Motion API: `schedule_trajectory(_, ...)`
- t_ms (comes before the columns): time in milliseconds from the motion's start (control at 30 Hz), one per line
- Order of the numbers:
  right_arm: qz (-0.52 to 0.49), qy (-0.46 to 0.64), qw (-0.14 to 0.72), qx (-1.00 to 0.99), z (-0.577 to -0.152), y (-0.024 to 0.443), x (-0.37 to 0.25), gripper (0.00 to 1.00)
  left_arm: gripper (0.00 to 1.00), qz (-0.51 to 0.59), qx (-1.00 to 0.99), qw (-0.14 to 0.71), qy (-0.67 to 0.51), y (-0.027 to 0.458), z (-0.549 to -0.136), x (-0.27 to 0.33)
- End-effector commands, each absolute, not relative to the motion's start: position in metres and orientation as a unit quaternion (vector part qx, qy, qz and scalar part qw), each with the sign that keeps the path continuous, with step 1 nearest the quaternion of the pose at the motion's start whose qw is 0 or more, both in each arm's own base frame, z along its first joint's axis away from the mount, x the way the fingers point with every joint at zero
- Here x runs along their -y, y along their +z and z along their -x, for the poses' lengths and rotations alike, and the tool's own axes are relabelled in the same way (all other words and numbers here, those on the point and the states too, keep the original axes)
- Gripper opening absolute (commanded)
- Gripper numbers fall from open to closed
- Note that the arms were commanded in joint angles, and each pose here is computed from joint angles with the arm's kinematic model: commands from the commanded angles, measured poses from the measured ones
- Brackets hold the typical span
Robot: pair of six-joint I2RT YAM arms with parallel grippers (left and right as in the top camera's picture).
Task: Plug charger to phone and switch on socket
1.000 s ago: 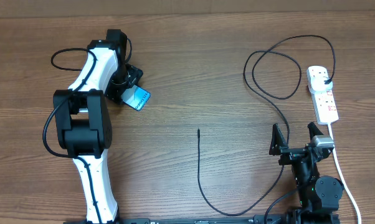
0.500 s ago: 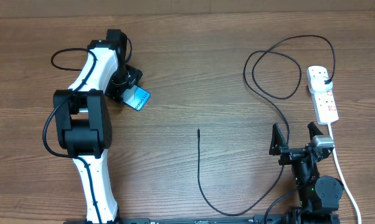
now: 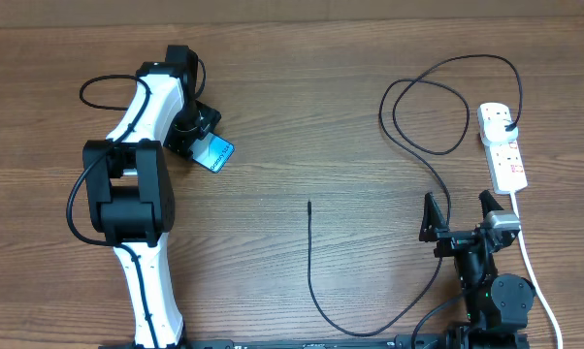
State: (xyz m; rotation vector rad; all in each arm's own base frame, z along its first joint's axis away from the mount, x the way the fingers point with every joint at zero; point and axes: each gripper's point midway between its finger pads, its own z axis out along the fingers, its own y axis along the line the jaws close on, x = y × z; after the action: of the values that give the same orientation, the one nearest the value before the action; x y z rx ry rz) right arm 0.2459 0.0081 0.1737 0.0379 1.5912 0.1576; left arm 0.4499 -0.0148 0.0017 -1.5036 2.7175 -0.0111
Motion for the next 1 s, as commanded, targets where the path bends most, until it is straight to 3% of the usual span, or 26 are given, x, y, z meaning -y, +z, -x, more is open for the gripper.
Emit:
schedule_trajectory(0,-0.011,0.073,0.699,-0.712,-0.2458,0.1722,-0.0105,1.0,0.7,0.49,-0.872,-0.007,0.006,-0.0206,-0.4411,0.016)
schedule_trajectory(600,-0.011,0.073,0.699,-0.712,-0.2458,0.1722,-0.0105,1.0,0.35,0.49,-0.872,-0.007,0.006,-0.0206,-0.4411,0.016)
schedule_trajectory(667,-0.011,0.073,0.699,-0.712,-0.2458,0.1722,-0.0105,1.0,0.24,0.49,-0.872,-0.007,0.006,-0.0206,-0.441,0.016)
schedule_trajectory(733,-0.011,0.073,0.699,-0.712,-0.2458,0.1722,-0.0105,1.0,0.06,0.49,-0.872,-0.007,0.006,-0.0206,-0.4411,0.016)
schedule_trajectory(967,-0.011,0.073,0.699,-0.712,-0.2458,0.1722,-0.0105,1.0,0.04,0.49,-0.872,-0.005,0.009,-0.0206,-0.4412,0.0148)
